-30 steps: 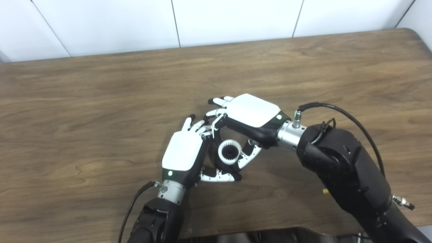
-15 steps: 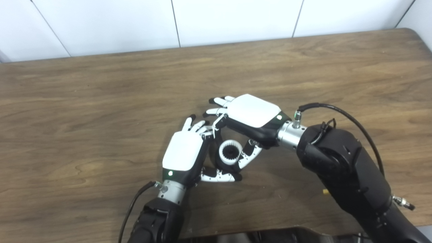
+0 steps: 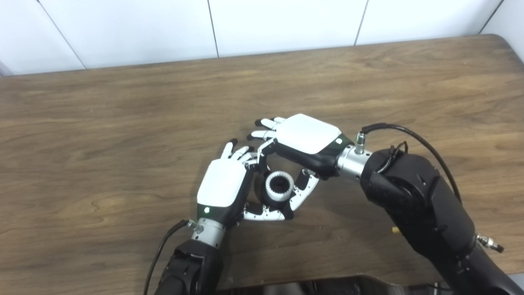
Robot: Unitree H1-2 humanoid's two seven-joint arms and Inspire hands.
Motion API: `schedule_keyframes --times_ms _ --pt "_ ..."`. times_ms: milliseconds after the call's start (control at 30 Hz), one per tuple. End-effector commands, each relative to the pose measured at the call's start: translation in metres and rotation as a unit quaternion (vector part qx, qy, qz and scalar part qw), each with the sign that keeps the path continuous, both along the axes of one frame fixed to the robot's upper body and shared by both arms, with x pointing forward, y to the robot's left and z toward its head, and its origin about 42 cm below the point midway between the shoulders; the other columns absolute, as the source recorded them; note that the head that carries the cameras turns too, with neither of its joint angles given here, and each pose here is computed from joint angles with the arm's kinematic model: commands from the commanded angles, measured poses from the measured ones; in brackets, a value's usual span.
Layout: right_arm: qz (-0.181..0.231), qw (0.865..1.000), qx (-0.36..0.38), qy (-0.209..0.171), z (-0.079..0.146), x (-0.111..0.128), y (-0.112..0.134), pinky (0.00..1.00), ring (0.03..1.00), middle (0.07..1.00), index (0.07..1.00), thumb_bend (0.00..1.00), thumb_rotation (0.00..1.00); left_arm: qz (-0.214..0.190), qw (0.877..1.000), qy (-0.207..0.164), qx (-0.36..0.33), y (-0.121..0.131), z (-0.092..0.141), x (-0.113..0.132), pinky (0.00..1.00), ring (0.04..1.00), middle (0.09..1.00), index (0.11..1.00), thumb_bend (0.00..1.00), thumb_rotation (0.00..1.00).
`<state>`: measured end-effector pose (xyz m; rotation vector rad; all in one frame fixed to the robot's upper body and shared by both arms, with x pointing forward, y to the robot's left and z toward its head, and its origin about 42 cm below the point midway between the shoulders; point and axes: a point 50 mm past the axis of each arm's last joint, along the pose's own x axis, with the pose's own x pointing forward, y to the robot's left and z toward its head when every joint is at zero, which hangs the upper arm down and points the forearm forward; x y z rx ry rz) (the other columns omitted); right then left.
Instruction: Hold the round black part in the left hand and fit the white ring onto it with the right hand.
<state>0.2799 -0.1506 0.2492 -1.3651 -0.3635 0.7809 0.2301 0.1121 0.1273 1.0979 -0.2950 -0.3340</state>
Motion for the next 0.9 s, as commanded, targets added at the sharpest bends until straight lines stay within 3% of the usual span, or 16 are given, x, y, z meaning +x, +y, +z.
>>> schedule_keyframes --times_ms 0,200,400,867 --pt "0.005 0.999 0.008 -0.031 0.015 0.005 0.0 0.97 1.0 0.922 0.647 1.0 0.28 -0.012 1.0 0.003 0.006 -0.004 -0.001 0.0 1.0 0.867 0.765 0.484 0.52 0.05" --pt "-0.009 0.999 0.018 -0.034 0.02 0.006 -0.007 0.97 1.0 0.917 0.643 1.0 0.27 -0.01 1.0 0.001 0.012 -0.004 -0.002 0.0 1.0 0.867 0.763 0.483 0.52 0.06" --pt "-0.043 0.997 0.025 -0.053 0.034 0.01 -0.03 0.97 1.0 0.904 0.629 1.0 0.29 -0.009 1.0 0.007 0.009 -0.002 0.0 -0.001 1.0 0.871 0.763 0.483 0.52 0.06" --pt "-0.108 0.992 0.037 -0.056 0.044 0.011 -0.066 0.99 1.0 0.913 0.674 1.0 0.28 -0.006 1.0 0.001 0.008 0.004 -0.003 -0.001 1.0 0.868 0.757 0.484 0.52 0.05"
